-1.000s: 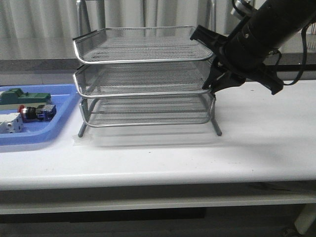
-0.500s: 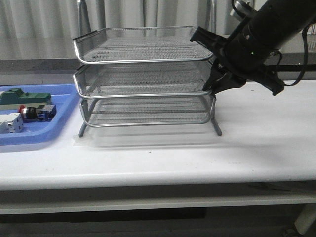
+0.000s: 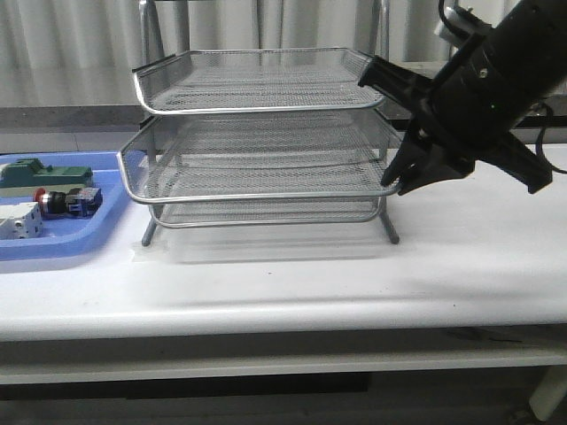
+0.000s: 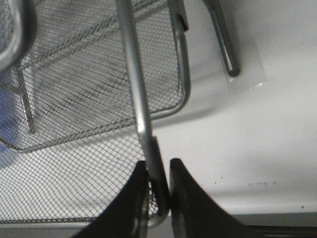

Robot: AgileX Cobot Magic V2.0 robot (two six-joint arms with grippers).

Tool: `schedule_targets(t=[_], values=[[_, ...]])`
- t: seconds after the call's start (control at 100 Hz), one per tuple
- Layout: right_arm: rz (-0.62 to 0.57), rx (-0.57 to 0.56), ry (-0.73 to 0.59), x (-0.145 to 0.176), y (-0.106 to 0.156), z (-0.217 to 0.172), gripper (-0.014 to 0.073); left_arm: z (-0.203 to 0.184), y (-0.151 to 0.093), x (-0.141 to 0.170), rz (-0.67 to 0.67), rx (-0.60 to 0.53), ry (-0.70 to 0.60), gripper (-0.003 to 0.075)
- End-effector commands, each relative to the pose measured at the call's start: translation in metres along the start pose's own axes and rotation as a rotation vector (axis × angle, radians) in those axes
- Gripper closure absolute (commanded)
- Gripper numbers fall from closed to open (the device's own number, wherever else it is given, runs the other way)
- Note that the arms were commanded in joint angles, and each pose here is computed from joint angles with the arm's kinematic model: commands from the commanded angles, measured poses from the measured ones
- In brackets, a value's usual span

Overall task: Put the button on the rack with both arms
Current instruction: 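Pull the middle wire tray out toward the robot with the right gripper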

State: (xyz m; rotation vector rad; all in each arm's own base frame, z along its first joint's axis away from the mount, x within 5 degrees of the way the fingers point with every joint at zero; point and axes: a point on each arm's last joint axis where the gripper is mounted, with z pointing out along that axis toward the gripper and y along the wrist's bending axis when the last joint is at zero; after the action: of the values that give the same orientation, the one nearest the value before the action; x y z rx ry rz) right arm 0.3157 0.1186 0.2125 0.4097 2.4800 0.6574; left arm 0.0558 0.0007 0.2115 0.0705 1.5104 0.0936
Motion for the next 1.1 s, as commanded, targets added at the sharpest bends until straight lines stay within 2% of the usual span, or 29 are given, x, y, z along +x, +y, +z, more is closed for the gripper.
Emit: schedule_targets(t=[0.0, 0.38, 0.69, 0.81, 0.98, 1.09], values=[[-0.065, -0.010, -0.011, 0.003, 0.001, -0.018, 0.0580, -0.001, -0.001, 0.009, -0.019, -0.002, -0.063, 0.0741], [-0.056, 0.024, 0.008, 0.033, -0.022, -0.035, 0.0580, -0.001, -0.001, 0.009, -0.019, -0.002, -0.063, 0.0741], [-0.058, 0.030, 0.008, 0.042, -0.028, -0.041, 0.0566, -0.001, -0.001, 0.009, -0.019, -0.002, -0.063, 0.0741], [-0.074, 0.030, 0.007, 0.041, -0.028, -0.041, 0.0483, -0.001, -0.001, 0.009, -0.019, -0.002, -0.063, 0.0741], [-0.091, 0.030, 0.010, 0.042, -0.028, -0.041, 0.0267, -0.001, -0.001, 0.009, -0.019, -0.002, -0.063, 0.0741], [-0.096, 0.031, 0.012, 0.042, -0.029, -0.041, 0.0184, -0.001, -0.001, 0.009, -0.019, -0.002, -0.063, 0.0741]])
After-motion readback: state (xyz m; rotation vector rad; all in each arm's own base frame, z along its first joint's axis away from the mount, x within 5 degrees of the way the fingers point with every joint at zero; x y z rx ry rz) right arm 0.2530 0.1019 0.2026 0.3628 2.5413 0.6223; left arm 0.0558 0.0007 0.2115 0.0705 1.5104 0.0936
